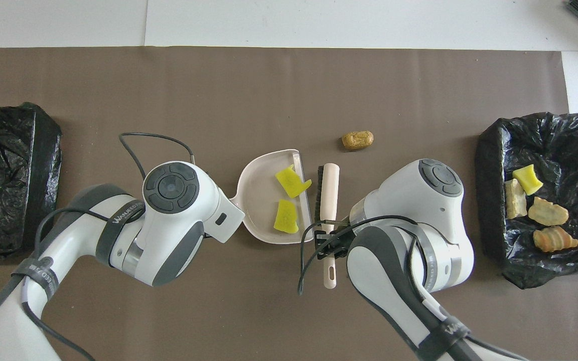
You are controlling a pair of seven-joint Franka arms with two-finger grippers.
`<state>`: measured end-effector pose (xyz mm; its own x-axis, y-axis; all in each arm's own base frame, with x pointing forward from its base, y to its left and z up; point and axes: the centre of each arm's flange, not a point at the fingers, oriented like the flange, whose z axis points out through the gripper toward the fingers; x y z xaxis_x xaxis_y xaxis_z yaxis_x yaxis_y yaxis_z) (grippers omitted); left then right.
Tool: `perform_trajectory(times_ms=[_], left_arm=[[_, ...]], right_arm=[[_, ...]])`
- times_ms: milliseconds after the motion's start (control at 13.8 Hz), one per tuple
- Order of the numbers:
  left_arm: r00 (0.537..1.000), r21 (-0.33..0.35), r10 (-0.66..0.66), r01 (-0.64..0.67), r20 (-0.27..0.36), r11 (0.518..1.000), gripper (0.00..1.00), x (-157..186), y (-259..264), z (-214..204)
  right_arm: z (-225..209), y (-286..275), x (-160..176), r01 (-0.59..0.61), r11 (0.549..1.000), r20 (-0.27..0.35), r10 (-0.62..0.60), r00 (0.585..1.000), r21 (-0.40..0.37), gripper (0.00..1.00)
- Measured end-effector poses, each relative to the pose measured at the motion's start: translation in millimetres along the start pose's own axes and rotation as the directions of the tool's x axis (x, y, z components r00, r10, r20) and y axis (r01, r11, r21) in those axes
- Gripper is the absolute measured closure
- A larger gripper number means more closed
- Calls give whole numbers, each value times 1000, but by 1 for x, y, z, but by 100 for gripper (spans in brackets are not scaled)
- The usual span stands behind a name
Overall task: Sweep and dump trash in bin
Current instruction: 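Sweep the yellow pieces into the dustpan with the right gripper's brush, then sweep the brown piece into the dustpan with the right gripper's brush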
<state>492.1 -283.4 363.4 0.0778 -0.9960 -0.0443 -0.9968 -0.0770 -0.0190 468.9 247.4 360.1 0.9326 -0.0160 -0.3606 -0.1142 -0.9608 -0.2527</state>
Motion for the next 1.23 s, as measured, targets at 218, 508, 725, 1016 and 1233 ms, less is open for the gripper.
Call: perform_trajectory(times_ms=[218,508,725,1016,1233], left_arm=[[1000,0,0,0,0,1000,69,0,0,0],[1000,6,1,0,-4,1000,69,0,-1,0],[1000,7,1,-1,-5,1000,69,0,-1,0],[1000,7,1,-1,-6,1000,69,0,-1,0],[1000,7,0,0,-5,1000,69,0,0,1]], right_arm=[[5,-3,-16,34,969,-23,-41,999,-243,74],[-20,17,2,48,916,-80,-87,993,-399,74],[-71,44,43,64,903,-79,-107,991,-424,74],[-98,110,106,163,863,-39,-206,978,-478,74],[-85,101,142,200,838,-24,-246,969,-507,74]])
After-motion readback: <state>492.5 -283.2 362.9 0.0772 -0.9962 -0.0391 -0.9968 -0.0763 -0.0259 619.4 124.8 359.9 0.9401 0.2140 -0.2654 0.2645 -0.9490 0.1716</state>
